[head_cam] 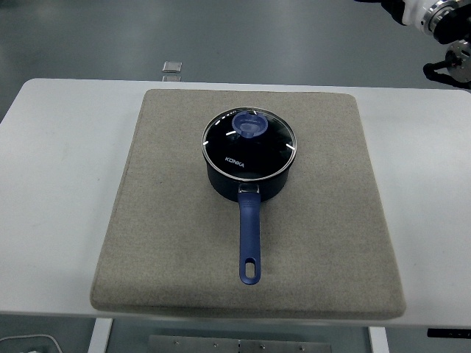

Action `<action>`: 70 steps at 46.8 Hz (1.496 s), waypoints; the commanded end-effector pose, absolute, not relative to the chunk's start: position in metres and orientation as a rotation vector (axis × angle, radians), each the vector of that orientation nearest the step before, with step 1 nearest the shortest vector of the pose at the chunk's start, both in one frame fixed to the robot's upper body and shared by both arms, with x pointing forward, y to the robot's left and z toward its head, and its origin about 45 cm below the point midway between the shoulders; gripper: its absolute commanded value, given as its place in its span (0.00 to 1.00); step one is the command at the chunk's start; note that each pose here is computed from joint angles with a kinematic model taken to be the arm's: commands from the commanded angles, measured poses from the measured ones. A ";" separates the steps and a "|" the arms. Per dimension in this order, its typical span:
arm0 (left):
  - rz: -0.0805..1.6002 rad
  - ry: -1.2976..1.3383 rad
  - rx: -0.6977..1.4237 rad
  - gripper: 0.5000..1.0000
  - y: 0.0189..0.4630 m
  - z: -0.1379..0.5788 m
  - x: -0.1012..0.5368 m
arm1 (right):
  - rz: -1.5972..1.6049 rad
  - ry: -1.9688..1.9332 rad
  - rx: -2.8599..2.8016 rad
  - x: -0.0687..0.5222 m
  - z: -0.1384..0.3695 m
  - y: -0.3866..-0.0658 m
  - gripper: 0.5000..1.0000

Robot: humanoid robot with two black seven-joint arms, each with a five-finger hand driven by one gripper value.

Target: Lift the pot lid and place it to the right of the pot.

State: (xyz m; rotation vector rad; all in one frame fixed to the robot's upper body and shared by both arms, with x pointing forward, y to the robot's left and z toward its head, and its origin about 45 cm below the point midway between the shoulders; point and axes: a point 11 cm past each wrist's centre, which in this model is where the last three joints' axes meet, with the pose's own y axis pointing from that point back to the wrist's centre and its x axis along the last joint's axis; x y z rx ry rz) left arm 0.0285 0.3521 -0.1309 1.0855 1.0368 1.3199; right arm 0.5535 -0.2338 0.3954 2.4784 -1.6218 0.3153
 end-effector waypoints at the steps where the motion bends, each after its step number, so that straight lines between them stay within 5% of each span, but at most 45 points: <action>1: 1.320 1.037 1.086 1.00 0.352 -0.131 0.029 | 0.387 -1.531 2.486 0.551 0.406 -0.228 0.81; 48: 1.320 1.037 1.086 1.00 0.352 -0.131 0.029 | 0.972 -0.463 2.458 0.467 0.423 -0.120 0.81; 70: 1.319 1.036 1.086 1.00 0.352 -0.131 0.029 | 1.152 -0.302 2.298 0.455 0.399 -0.104 0.80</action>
